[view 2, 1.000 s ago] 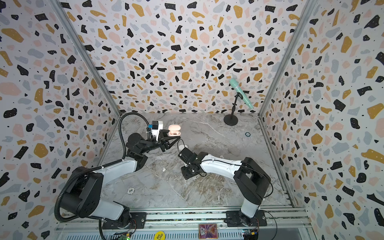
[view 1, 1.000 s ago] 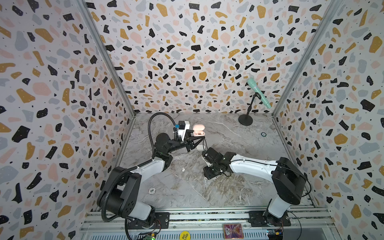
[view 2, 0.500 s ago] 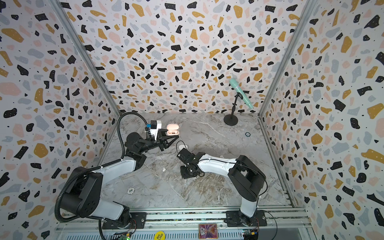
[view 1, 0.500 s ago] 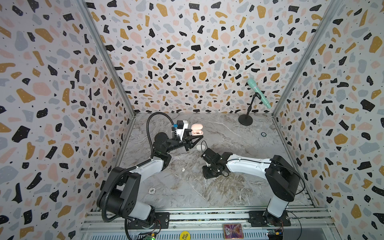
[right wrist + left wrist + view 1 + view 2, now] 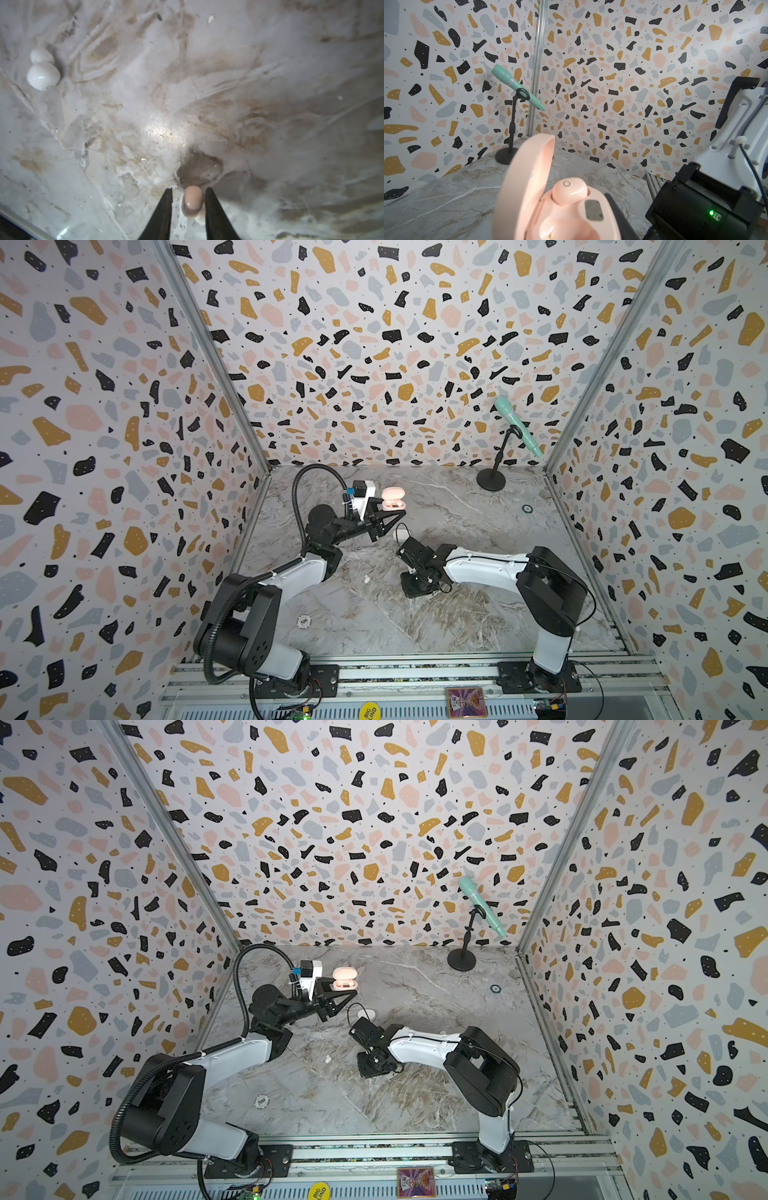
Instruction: Insert the wireless bluetooth earbuds into the charging case
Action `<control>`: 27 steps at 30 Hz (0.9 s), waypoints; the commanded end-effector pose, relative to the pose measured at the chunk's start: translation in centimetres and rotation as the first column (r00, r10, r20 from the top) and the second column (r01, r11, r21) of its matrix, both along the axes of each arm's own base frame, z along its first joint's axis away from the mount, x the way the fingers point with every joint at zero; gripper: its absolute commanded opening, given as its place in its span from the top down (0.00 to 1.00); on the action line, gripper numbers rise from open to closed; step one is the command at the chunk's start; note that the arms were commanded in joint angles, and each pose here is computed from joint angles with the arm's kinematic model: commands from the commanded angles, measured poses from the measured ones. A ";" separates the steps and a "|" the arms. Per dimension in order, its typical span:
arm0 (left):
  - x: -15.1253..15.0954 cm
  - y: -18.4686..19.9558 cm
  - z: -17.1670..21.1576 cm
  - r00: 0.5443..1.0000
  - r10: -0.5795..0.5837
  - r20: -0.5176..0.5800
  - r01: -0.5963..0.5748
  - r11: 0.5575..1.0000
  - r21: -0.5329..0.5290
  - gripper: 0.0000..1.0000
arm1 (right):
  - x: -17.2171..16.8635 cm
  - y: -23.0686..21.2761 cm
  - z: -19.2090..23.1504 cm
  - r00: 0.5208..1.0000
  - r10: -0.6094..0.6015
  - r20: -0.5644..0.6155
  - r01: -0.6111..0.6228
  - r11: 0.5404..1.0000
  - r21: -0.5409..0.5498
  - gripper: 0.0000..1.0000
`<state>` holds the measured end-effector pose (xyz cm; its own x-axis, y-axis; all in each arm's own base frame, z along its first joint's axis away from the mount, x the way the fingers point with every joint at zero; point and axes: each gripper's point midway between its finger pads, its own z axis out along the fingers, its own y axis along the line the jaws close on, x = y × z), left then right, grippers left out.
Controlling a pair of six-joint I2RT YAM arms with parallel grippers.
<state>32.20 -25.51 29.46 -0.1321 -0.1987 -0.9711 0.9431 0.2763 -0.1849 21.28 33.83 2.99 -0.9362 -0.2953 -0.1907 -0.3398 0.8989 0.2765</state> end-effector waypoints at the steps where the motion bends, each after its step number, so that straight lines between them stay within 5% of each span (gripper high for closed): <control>1: -0.7 0.3 2.3 0.996 -0.011 0.089 0.014 0.999 -0.029 0.77 | -0.1 0.2 0.2 1.000 0.011 -0.001 -0.011 1.000 -0.029 0.72; 19: -0.8 0.4 2.6 0.996 -0.008 0.089 0.011 0.999 -0.038 0.77 | -1.6 -1.4 -2.2 0.994 0.107 -0.002 -0.104 0.963 -0.248 0.81; 27: -0.8 0.4 2.7 0.996 -0.009 0.089 0.012 0.999 -0.041 0.77 | -1.2 -0.5 -0.5 0.992 0.115 0.045 -0.104 0.976 -0.191 0.84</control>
<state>32.24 -25.41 29.60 -0.1440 -0.2072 -0.9676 0.9409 0.2742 -0.1987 20.84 34.39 2.34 -0.8907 -0.4105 -0.1952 -0.4362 0.8927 0.1132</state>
